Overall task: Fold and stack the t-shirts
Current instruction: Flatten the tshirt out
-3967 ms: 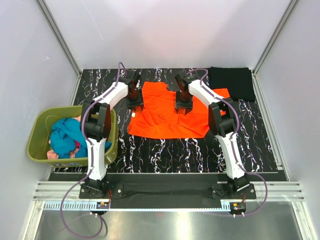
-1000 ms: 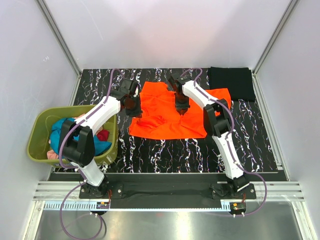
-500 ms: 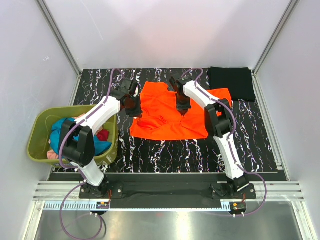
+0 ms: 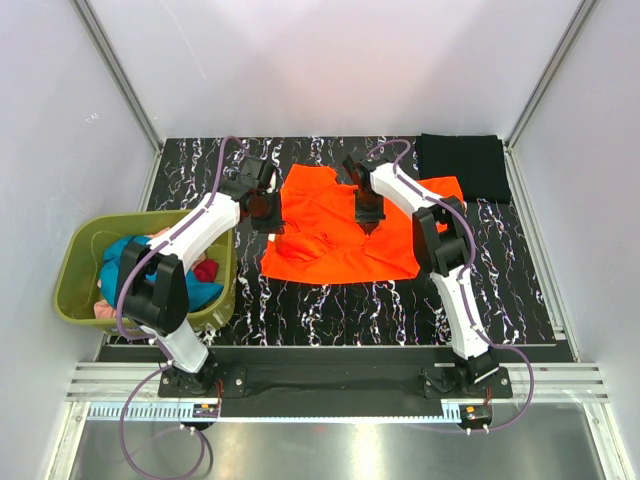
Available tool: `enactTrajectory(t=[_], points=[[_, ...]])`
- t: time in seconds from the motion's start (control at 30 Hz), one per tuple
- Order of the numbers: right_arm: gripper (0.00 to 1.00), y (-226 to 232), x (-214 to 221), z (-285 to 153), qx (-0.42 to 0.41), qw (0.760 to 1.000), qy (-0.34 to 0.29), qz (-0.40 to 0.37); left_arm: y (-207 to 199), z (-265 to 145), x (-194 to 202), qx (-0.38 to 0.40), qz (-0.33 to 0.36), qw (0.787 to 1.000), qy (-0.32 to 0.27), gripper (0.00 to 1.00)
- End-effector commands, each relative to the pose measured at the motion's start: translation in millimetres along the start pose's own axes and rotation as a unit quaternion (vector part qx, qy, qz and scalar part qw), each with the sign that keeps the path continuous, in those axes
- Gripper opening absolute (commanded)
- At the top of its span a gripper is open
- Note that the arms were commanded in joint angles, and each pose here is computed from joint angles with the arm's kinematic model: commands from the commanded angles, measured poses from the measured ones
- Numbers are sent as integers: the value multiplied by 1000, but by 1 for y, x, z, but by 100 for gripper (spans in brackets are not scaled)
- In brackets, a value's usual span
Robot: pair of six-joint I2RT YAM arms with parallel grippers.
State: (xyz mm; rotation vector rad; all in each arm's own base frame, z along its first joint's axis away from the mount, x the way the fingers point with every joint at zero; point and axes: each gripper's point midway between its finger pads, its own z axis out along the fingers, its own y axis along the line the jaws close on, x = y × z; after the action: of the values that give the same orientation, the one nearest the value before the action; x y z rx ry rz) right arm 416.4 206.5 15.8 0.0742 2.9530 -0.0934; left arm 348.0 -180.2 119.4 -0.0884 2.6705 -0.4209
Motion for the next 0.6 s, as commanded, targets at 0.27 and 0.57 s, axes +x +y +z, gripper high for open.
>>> enactTrajectory(t=[0.27, 0.57], points=[[26, 0, -9, -32, -36, 999, -26, 22, -10, -11, -11, 23, 14, 999, -28, 0], [22, -2, -10, -39, -54, 998, -28, 30, -10, -10, -10, 24, 12, 999, -28, 0]])
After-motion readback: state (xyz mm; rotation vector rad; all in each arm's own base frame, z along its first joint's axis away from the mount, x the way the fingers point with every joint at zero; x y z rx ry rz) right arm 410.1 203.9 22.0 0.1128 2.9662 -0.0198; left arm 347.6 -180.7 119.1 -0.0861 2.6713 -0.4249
